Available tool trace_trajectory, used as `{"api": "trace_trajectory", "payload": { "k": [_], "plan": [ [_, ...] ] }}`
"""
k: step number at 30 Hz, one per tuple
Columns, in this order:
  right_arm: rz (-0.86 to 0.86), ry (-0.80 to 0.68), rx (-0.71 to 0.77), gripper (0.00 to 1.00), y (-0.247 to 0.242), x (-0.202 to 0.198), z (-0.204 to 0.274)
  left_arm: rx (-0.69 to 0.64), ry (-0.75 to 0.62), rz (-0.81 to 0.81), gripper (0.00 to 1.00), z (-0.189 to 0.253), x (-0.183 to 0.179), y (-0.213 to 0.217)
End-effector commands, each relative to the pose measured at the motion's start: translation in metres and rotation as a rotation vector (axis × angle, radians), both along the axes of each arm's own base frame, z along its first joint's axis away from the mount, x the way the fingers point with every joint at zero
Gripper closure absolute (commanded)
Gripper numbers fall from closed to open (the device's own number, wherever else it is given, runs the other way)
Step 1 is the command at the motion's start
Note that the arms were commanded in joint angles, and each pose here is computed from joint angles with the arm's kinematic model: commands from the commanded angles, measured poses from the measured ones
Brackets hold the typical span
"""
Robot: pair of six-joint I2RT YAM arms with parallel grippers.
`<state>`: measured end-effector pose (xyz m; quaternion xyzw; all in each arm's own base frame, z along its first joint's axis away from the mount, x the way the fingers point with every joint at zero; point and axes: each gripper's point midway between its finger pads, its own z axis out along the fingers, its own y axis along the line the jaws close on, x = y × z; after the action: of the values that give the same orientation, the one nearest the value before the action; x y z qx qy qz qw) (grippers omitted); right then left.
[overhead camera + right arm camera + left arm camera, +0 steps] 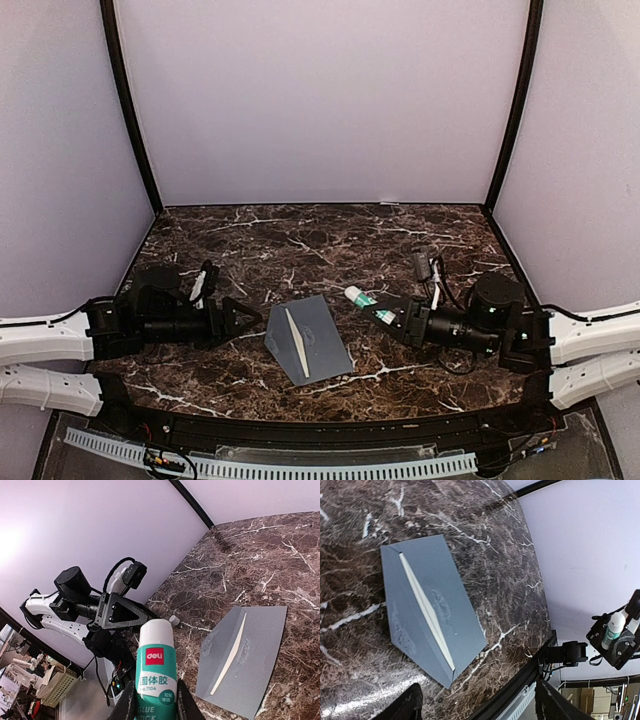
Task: Place the letter into the envelope and seal it
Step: Paint the envelope at the center of the board.
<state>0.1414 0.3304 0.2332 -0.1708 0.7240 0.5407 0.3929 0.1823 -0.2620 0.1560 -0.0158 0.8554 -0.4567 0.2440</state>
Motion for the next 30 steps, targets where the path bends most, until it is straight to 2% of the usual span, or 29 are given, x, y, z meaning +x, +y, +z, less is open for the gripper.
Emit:
{"api": "trace_trajectory", "payload": {
  "k": [1,5,7,11,18,23,30],
  "plan": [
    [-0.014,-0.019,0.056,1.00,0.001,0.001,0.006,0.052,0.068,0.095,0.22,-0.034,0.003,0.016],
    [-0.018,-0.024,0.066,1.00,0.000,0.001,0.005,0.000,0.144,0.107,0.21,-0.056,0.001,0.016],
    [-0.028,-0.023,0.061,1.00,-0.001,0.002,0.003,-0.044,0.131,0.096,0.22,-0.053,0.001,0.012],
    [-0.022,-0.015,0.053,1.00,0.001,0.002,-0.003,-0.182,-0.003,-0.004,0.23,-0.006,0.002,-0.008],
    [0.103,-0.055,0.070,1.00,0.026,-0.015,0.008,-0.336,-0.182,-0.353,0.21,0.088,-0.032,-0.064],
    [0.148,-0.071,0.071,1.00,0.041,-0.022,0.017,-0.373,-0.211,-0.486,0.15,0.112,-0.052,-0.089],
    [0.190,-0.072,0.051,1.00,0.052,-0.030,0.018,-0.333,-0.172,-0.570,0.12,0.105,-0.063,-0.114]
  ]
}}
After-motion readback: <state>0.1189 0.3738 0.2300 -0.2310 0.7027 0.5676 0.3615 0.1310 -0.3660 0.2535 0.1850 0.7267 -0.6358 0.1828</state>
